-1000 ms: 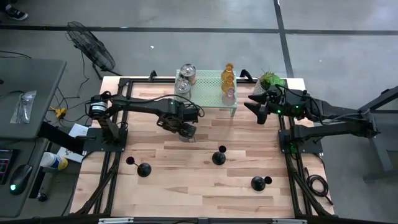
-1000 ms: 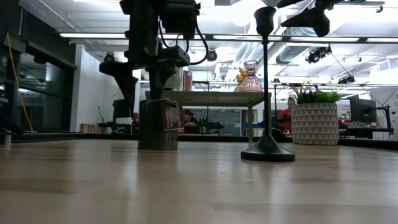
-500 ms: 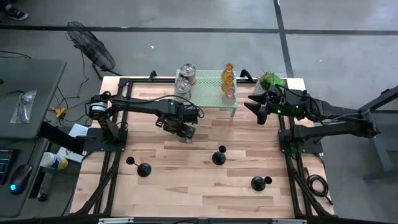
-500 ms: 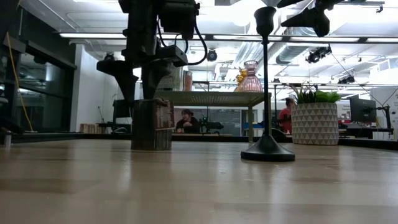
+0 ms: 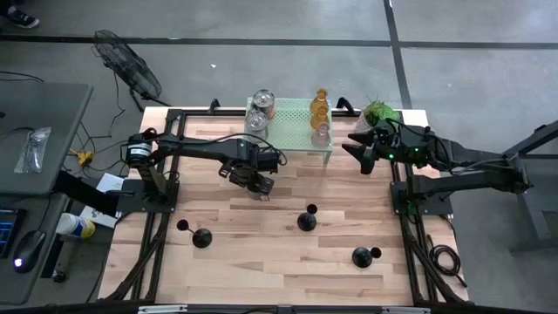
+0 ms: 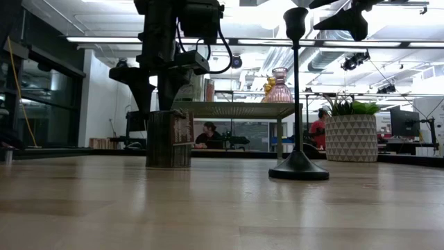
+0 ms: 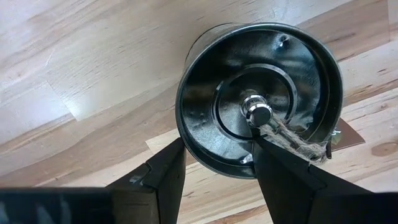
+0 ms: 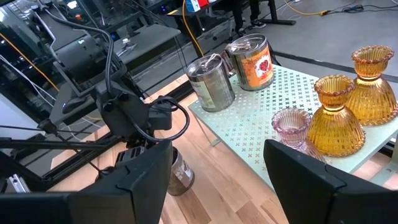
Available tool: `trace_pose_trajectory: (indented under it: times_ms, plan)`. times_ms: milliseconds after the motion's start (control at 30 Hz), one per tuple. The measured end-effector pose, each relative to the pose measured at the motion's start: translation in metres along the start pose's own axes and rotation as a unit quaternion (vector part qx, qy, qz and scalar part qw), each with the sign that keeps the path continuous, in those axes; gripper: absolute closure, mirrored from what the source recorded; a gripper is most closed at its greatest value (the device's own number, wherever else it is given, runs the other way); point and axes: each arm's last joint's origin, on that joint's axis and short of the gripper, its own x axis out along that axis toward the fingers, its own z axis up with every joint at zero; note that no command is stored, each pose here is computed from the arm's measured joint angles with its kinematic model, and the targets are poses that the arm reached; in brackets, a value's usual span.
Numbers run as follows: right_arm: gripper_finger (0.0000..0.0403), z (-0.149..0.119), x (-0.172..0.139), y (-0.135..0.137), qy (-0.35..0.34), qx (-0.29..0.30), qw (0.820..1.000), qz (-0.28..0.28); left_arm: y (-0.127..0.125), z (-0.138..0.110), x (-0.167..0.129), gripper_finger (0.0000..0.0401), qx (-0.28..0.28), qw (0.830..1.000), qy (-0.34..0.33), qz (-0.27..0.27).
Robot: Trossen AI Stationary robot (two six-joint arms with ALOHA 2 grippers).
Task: Pick & Place candle stick holders
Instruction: Put the brown scented candle on the shelf
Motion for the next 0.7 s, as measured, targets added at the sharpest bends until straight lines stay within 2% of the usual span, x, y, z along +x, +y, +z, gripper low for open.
trace_pose_trajectory:
  times_ms: [267, 700]
  plan:
    - [0.0156, 0.0, 0.0, 0.0, 0.0, 0.0, 1.0, 0.0, -0.0003, 0.0002, 0.0, 0.0229, 0.001, 1.0, -0.001, -0.001]
    - [0.0156, 0.0, 0.0, 0.0, 0.0, 0.0, 1.0, 0.0, -0.0003, 0.0002, 0.0, 0.0325, 0.001, 1.0, -0.001, -0.001]
